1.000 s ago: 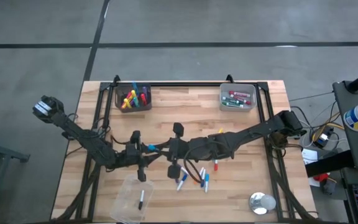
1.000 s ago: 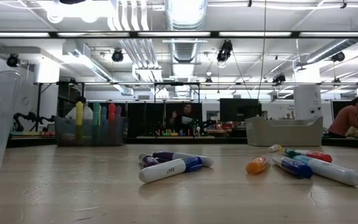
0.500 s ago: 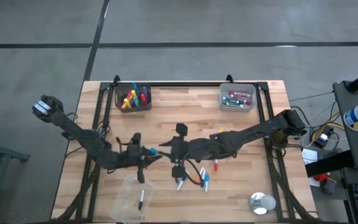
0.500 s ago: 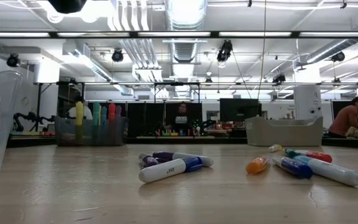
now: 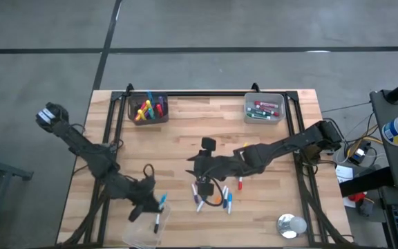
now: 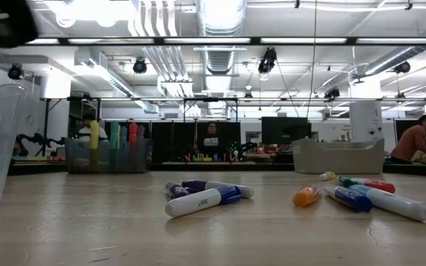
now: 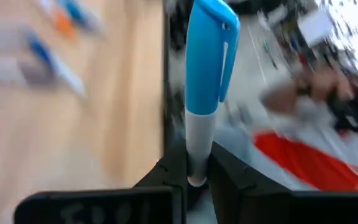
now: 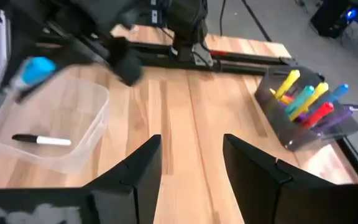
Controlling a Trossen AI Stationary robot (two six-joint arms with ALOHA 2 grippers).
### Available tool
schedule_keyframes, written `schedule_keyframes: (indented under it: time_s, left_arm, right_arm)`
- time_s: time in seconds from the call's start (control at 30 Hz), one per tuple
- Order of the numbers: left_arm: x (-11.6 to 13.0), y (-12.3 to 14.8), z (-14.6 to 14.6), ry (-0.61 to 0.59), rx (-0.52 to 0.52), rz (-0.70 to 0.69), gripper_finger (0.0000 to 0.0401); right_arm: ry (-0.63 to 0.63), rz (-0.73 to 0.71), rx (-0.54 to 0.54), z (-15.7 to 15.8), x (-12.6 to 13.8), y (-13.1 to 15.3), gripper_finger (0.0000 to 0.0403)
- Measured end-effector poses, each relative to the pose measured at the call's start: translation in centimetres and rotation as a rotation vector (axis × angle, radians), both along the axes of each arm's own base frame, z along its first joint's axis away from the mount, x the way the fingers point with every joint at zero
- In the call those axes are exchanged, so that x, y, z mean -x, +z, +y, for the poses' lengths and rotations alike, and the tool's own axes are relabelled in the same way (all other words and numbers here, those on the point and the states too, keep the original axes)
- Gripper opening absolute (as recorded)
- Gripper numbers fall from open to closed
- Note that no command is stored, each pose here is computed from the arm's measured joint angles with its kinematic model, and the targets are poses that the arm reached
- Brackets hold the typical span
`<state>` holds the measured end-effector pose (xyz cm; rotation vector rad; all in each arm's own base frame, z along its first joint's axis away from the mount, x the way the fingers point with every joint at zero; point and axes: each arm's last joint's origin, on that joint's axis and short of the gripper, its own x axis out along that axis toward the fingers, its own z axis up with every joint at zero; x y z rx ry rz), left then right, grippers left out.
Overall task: Pick & Place Markers
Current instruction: Put the light blue and white highlighter pen into the transparent bin, then put the yellow and white highlighter pen into the transparent bin
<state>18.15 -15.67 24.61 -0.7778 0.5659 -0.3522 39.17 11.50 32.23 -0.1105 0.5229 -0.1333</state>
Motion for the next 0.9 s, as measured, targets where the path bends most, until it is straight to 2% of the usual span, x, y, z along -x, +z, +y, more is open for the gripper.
schedule_keyframes:
  time_s: [0.13, 0.33, 0.53, 0.63, 0.73, 0.9]
  left_arm:
    - [1.5, -1.1, -1.0, -0.108, 0.118, 0.250, 0.0040]
    - [2.9, -2.4, -1.3, -0.070, 0.200, 0.537, 0.0040]
    - [3.0, -2.6, -1.2, -0.019, 0.235, 0.598, 0.0040]
    - [2.9, -2.7, -1.0, 0.022, 0.217, 0.588, 0.0048]
    - [2.9, -2.8, -0.8, 0.072, 0.192, 0.571, 0.0072]
    - [2.9, -2.8, -0.8, 0.068, 0.192, 0.568, 0.0121]
  right_arm:
    - [-0.025, 0.011, 0.009, -0.1, 0.0, -0.6, 0.0159]
    - [-0.033, 0.035, 0.012, -0.2, 0.1, -1.5, 0.0148]
    - [-0.043, 0.049, 0.013, -0.3, 0.2, -2.1, 0.0138]
    - [-0.043, 0.050, 0.014, -0.3, 0.2, -2.1, 0.0134]
    - [-0.040, 0.051, 0.017, -0.3, 0.2, -2.1, 0.0132]
    - [-0.037, 0.053, 0.023, -0.3, 0.2, -2.2, 0.0134]
